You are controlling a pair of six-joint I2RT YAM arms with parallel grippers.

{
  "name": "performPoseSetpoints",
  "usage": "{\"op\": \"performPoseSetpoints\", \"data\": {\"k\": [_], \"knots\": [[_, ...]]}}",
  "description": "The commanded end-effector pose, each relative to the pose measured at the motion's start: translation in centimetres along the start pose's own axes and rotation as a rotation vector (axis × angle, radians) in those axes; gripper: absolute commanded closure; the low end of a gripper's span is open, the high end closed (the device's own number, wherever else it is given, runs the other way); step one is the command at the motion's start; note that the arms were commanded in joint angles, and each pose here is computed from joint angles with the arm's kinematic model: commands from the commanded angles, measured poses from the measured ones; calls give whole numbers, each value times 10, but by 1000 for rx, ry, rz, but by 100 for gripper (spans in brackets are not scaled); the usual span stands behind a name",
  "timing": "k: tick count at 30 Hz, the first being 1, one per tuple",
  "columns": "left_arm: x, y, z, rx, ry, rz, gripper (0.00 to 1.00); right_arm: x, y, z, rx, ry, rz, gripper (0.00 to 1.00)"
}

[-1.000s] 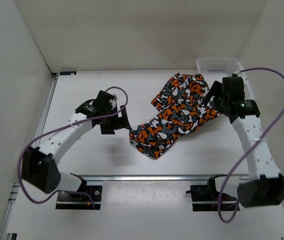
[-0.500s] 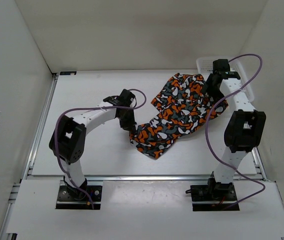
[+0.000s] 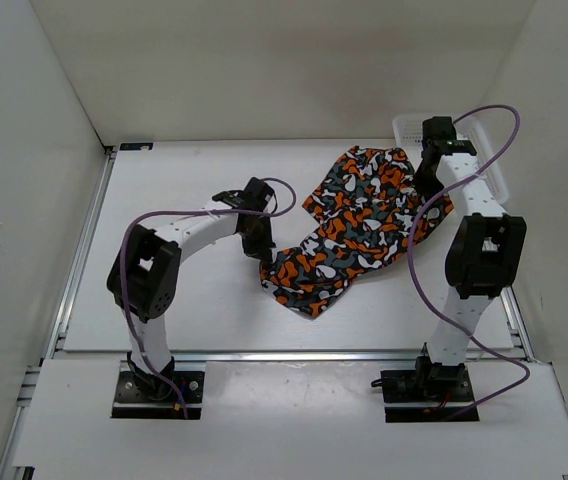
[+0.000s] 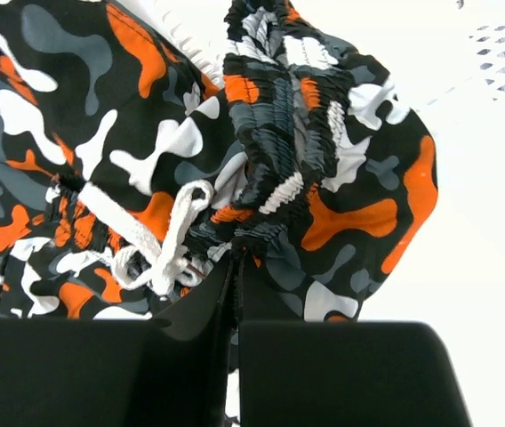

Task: Fold and stack the shorts
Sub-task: Move the shorts to the center of the board

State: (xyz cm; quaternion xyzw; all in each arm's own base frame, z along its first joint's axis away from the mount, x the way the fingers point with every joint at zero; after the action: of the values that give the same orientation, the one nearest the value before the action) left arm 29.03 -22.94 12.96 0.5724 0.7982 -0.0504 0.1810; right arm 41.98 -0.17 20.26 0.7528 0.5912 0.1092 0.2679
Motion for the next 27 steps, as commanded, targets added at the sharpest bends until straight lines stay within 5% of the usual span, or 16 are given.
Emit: {"op": "performPoseSetpoints", "data": {"k": [1,5,7,9,12,19,23,27], "knots": [[-12,19,-43,-115,-82,18,90,-10,25,-49,-135,36,33,100],[-13,28,-72,-153,-124,44,88,-9,27,-65,-168,63,24,100],[-16,26,-80,-149,-149,61,74,-10,28,-69,-178,65,27,100],[-9,5,-81,-101,-148,85,38,-9,21,-63,-153,61,19,100],[-3,-29,-72,-68,-111,118,1,-9,17,-59,-137,58,15,100],[-14,-48,-43,-73,-54,229,0,-11,10,-62,-135,58,25,100],[-13,-44,-14,-48,0,251,19,-14,3,-66,-147,51,29,100],[-20,-30,-6,-40,-6,260,90,-12,4,-70,-151,81,29,100]]}}
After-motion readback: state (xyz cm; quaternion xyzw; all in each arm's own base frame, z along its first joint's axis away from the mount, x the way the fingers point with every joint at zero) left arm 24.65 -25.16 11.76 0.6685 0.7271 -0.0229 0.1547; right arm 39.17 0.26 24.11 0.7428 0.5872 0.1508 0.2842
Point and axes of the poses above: each gripper's point midway between its finger pads, its own z axis out along the fingers, its own x axis along the line the jaws close on, y = z × x, the point moved 8 cm from there along -z, back along the fingers, and after that the axes turned 15 degrees about -z, right-handed, at the moved point
